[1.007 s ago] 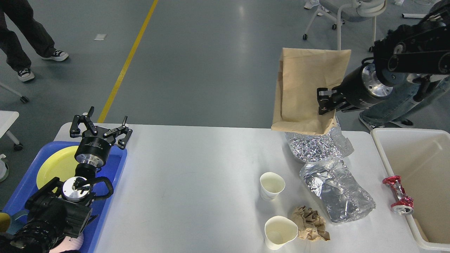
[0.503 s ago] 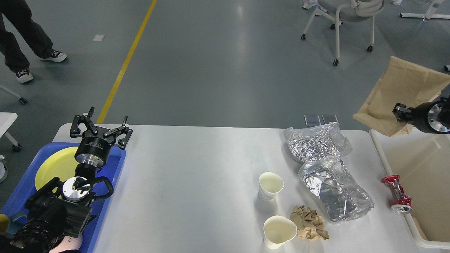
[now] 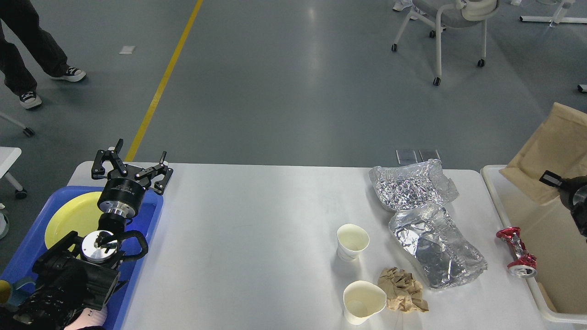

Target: Tidy desktop

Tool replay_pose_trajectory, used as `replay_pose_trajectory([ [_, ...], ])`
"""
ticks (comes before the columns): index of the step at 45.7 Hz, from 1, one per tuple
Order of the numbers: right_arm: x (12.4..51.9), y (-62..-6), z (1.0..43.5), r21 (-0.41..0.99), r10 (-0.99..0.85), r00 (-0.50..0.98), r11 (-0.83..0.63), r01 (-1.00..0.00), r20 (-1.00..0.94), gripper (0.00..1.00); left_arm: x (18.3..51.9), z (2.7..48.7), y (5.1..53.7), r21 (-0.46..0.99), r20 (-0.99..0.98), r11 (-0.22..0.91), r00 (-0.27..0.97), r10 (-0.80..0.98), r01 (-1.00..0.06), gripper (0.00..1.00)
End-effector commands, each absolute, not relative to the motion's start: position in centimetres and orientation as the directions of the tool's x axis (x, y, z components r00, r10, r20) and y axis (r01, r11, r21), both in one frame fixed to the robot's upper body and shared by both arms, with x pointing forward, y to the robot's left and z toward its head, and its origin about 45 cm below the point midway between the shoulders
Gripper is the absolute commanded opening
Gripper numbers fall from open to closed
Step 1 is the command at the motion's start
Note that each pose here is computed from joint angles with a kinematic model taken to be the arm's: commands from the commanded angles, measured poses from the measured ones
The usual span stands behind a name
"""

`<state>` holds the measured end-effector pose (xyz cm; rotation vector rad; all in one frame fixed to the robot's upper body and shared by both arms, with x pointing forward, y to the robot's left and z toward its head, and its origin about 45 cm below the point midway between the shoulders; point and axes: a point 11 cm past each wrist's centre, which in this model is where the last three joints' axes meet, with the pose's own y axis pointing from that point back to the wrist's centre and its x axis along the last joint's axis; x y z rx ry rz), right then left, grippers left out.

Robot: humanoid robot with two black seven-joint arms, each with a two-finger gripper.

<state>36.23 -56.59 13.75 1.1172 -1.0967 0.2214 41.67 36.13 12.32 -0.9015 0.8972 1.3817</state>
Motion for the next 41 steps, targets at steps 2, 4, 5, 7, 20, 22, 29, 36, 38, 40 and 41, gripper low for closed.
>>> replay_pose_trajectory([
  [2,35.2,-56.9,12.8,0.613,-0.345,0.508,0.491,-0.619,0.789,1.0,41.7,12.3,36.1,0.0,-0.915,-0.004,-0.002,0.403,-1.0,1.0],
  [4,35.1,-56.9,12.8,0.614,-0.344,0.51,0.491,-0.617,0.788,1.0,41.7,12.3,36.1,0.0,-0.915,-0.005,-0.002,0.402,-1.0,1.0],
  [5,35.0,-57.0,12.7,0.616,-0.344,0.512,0.493,-0.614,0.787,1.0,41.7,12.3,36.1,0.0,-0.915,-0.005,-0.002,0.402,-1.0,1.0],
  [7,34.9,-57.1,12.6,0.617,-0.339,0.518,0.497,-0.61,0.785,1.0,41.7,12.3,36.1,0.0,-0.915,-0.005,-0.002,0.402,-1.0,1.0],
  [20,34.8,-57.3,12.8,0.613,-0.342,0.512,0.507,-0.606,0.788,1.0,41.7,12.3,36.1,0.0,-0.915,-0.004,-0.002,0.404,-1.0,1.0],
  [22,34.8,-57.4,12.8,0.612,-0.342,0.51,0.51,-0.604,0.789,1.0,41.7,12.3,36.1,0.0,-0.915,-0.005,-0.002,0.402,-1.0,1.0],
  [29,35.3,-57.5,13.5,0.6,-0.343,0.496,0.522,-0.606,0.798,1.0,41.7,12.3,36.1,0.0,-0.915,-0.005,-0.002,0.402,-1.0,1.0],
  [36,37.9,-56.5,15.7,0.561,-0.337,0.448,0.506,-0.655,0.828,1.0,41.7,12.3,36.1,0.0,-0.915,-0.005,-0.002,0.402,-1.0,1.0],
  [38,38.9,-56.2,16.8,0.541,-0.334,0.425,0.5,-0.677,0.841,1.0,41.7,12.3,36.1,0.0,-0.915,-0.005,-0.002,0.402,-1.0,1.0],
  [40,40.1,-55.4,17.8,0.529,-0.337,0.41,0.483,-0.697,0.848,1.0,41.7,12.3,36.1,0.0,-0.915,-0.004,-0.002,0.403,-1.0,1.0],
  [41,40.8,-54.9,18.1,0.524,-0.341,0.401,0.474,-0.707,0.85,1.0,41.7,12.3,36.1,0.0,-0.915,-0.005,-0.002,0.402,-1.0,1.0],
])
